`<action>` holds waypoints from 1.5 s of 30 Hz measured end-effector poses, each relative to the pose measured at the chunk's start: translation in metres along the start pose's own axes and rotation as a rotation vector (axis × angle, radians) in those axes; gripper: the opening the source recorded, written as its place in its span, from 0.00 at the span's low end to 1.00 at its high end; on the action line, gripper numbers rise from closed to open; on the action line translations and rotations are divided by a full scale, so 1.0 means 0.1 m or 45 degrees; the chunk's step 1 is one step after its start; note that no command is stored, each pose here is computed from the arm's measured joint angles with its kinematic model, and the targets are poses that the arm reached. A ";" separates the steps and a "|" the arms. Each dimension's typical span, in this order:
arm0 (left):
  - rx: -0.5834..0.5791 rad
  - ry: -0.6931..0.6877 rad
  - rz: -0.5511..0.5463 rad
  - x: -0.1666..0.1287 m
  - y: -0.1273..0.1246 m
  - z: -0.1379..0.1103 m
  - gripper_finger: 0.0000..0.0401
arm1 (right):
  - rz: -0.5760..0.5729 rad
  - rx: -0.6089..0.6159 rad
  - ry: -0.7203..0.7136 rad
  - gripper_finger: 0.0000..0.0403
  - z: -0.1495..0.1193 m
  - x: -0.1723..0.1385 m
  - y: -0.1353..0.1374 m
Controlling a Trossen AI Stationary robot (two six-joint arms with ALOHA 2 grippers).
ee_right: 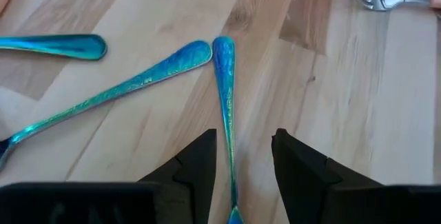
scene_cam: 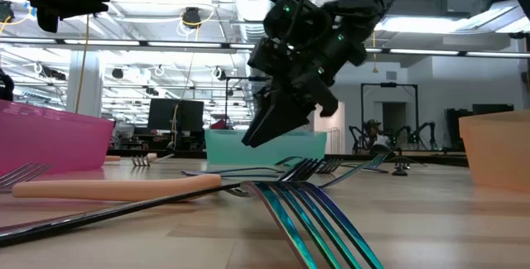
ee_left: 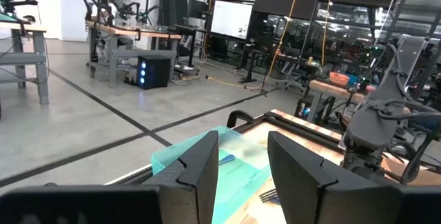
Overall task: Sort silverware by color (type)
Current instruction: Put the blue fork into the blue bin
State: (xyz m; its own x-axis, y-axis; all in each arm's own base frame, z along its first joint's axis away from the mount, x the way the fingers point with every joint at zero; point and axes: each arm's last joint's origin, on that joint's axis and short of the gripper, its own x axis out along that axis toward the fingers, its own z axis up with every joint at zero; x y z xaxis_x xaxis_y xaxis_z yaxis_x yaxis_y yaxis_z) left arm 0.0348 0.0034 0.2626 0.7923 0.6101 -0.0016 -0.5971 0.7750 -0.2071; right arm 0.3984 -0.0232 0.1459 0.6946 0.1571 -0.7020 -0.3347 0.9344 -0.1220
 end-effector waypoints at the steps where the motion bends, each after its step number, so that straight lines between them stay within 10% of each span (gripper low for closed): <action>1: 0.000 0.000 0.000 0.00 0.00 0.00 0.28 | -0.004 -0.001 -0.009 0.40 -0.04 0.01 0.01; 45: -0.003 0.000 0.001 0.00 0.00 0.00 0.28 | -0.040 0.155 -0.138 0.40 -0.47 0.32 -0.02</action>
State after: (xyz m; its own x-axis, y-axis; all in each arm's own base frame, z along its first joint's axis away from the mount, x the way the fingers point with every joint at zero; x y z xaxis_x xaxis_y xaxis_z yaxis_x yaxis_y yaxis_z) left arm 0.0347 0.0035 0.2627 0.7916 0.6110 -0.0015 -0.5977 0.7739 -0.2096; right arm 0.3910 -0.0356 0.0909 0.7703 0.1546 -0.6187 -0.2365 0.9702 -0.0521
